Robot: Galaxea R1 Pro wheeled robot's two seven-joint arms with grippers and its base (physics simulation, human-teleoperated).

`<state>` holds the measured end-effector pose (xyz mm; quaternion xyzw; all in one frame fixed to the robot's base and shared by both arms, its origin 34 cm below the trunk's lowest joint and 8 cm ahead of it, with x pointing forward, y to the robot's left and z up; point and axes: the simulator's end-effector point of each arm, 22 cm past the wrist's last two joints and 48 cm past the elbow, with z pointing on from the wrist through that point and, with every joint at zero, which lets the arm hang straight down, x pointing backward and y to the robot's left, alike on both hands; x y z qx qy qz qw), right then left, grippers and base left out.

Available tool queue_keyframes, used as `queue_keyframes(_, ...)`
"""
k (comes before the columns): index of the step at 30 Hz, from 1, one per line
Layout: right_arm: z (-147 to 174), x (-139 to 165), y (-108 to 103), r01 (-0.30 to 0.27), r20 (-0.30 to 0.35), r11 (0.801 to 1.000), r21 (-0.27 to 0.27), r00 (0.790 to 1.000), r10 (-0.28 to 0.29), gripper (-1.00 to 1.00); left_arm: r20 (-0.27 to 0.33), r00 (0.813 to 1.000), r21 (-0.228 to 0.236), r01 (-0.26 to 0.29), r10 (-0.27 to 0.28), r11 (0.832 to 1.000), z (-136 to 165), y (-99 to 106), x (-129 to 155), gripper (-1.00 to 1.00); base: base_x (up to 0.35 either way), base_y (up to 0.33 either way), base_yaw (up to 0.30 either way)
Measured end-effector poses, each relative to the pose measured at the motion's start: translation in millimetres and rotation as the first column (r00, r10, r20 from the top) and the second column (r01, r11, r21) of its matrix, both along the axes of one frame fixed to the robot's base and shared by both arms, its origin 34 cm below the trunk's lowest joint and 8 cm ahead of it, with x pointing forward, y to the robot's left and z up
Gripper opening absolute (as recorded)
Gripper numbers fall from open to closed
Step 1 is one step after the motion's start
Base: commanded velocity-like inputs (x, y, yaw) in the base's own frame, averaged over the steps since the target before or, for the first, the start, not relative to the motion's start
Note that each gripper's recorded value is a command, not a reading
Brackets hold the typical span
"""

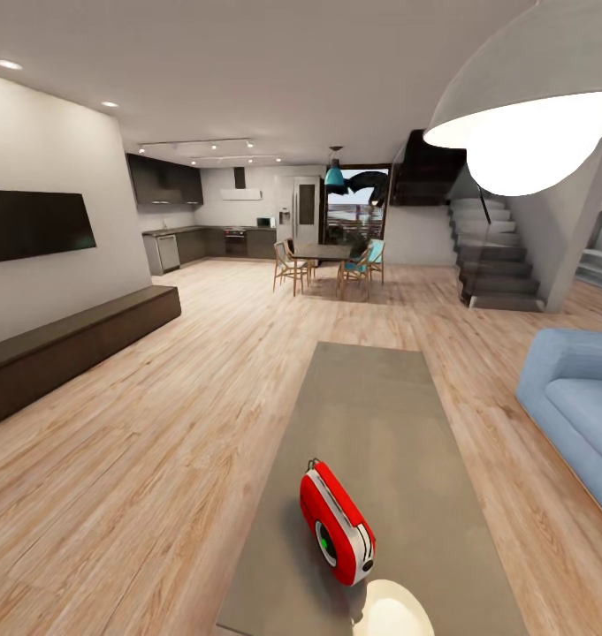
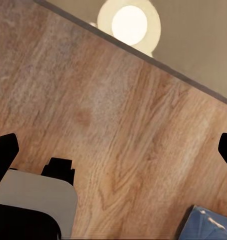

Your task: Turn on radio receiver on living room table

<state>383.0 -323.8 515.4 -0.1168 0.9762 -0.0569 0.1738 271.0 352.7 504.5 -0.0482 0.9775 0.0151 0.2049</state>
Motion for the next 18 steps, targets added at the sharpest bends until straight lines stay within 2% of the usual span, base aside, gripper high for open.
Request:
queue_keyframes(4,-1,-2,1,-0.007,-0.006,1.0,-0.002,1.0,0.007,1.0,-0.004,1.0,-0.013,0.005,-0.005,1.0,-2,-13,-1,-1.0,0.0,0.0,0.0)
queue_keyframes(7,-1,-2,1,-0.005,-0.007,1.0,-0.001,1.0,0.005,1.0,-0.005,1.0,-0.016,0.004,-0.005,1.0,-2,-15,-1,-1.0,0.0,0.0,0.0)
queue_keyframes(13,-1,-2,1,-0.002,-0.008,1.0,0.0,1.0,0.002,1.0,-0.005,1.0,-0.104,0.016,-0.016,0.995,-7,-84,-1,-1.0,0.0,0.0,0.0)
queue_keyframes(14,-1,-2,1,-0.002,-0.008,1.0,0.0,1.0,0.002,1.0,-0.005,1.0,-0.11,0.015,-0.016,0.994,-7,-88,-1,-1.0,0.0,0.0,0.0)
queue_keyframes(16,-1,-3,1,-0.002,-0.008,1.0,0.001,1.0,0.002,1.0,-0.004,1.0,-0.139,0.019,-0.02,0.99,-7,-112,-1,-1.0,0.0,0.0,0.0)
queue_keyframes(18,-1,-3,1,-0.002,-0.008,1.0,0.0,1.0,0.002,1.0,-0.004,1.0,-0.151,0.018,-0.019,0.988,-7,-121,-1,-1.0,0.0,0.0,0.0)
